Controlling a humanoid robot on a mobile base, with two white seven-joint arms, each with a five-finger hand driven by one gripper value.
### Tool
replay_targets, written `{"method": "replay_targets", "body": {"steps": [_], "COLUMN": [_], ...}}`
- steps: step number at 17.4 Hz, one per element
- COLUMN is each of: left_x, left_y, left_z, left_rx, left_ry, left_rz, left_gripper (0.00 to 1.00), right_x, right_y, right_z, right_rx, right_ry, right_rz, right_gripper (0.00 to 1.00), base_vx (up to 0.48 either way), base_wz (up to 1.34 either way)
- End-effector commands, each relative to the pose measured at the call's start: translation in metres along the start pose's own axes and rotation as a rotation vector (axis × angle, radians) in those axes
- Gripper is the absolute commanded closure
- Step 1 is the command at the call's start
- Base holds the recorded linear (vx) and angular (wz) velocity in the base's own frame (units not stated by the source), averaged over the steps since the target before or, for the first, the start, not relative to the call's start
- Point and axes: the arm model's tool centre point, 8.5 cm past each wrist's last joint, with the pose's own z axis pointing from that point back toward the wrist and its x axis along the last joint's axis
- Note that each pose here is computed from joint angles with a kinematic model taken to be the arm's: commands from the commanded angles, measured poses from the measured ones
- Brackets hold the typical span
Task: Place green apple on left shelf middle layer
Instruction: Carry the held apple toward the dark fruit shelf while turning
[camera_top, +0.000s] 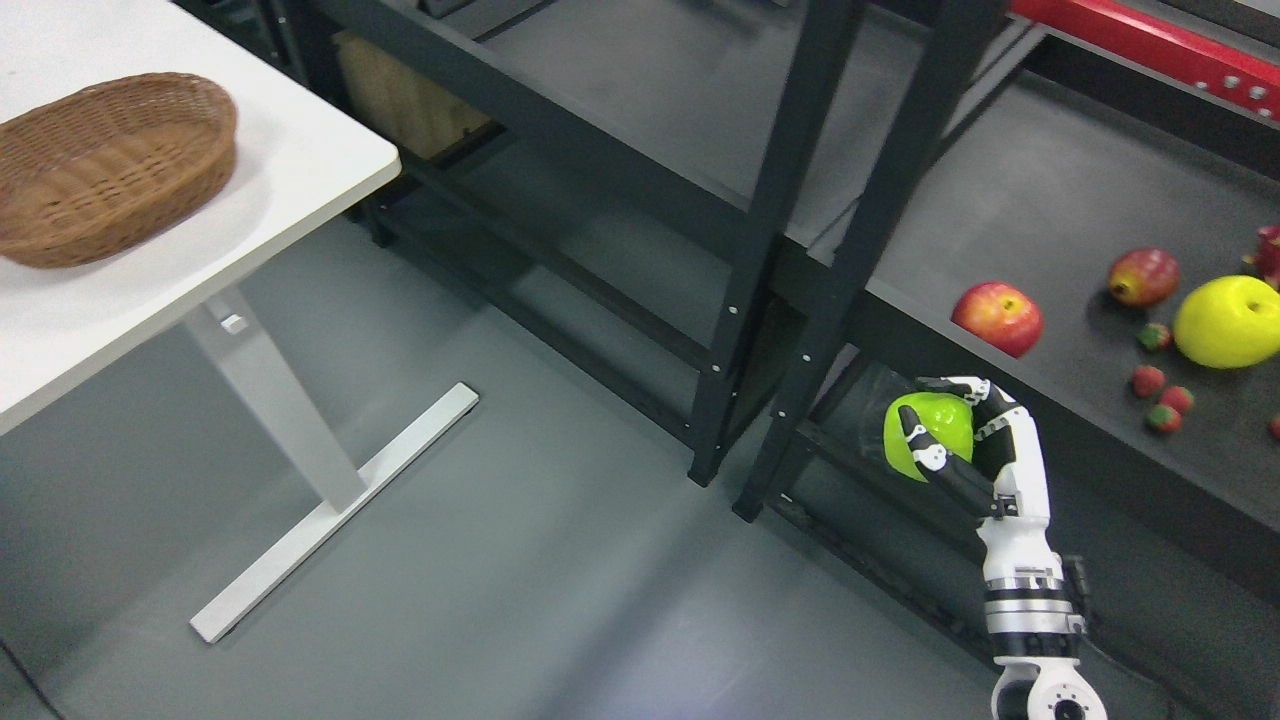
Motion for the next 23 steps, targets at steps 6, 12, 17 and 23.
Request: {"method": "replay_targets", "body": {"steps": [6, 12, 17, 23], "left_x": [0.0144, 0.0144, 0.0144, 0.0144], "left_y": [0.0106, 0.0106, 0.0106, 0.0106], "left_z": [0.0016, 0.0016, 0.0016, 0.0016], "left_rx": [0.016, 0.016, 0.016, 0.016], "left_ry": [-0.022, -0.022, -0.022, -0.022], "left_rz": [-0.005, -0.005, -0.005, -0.005], "left_gripper": [0.0, 0.0, 0.0, 0.0], "right_x": [0.0013, 0.001, 0.0002, -0.0001], "right_y": [-0.0033, -0.0033, -0.0026, -0.004], "right_z": [-0.0033, -0.0033, -0.0044, -0.0049], "right_rx": [-0.007, -0.003, 0.001, 0.0], "right_ry": [0.003, 0.008, 0.019, 0.025], "right_rz": [0.004, 0.018, 0.032, 0.034], "right_gripper": [1.0, 1.0, 1.0, 1.0], "base_vx": [-0.05, 0.005, 0.057, 0.148], "base_wz": [-0.64, -0.39, -0.33, -0.25]}}
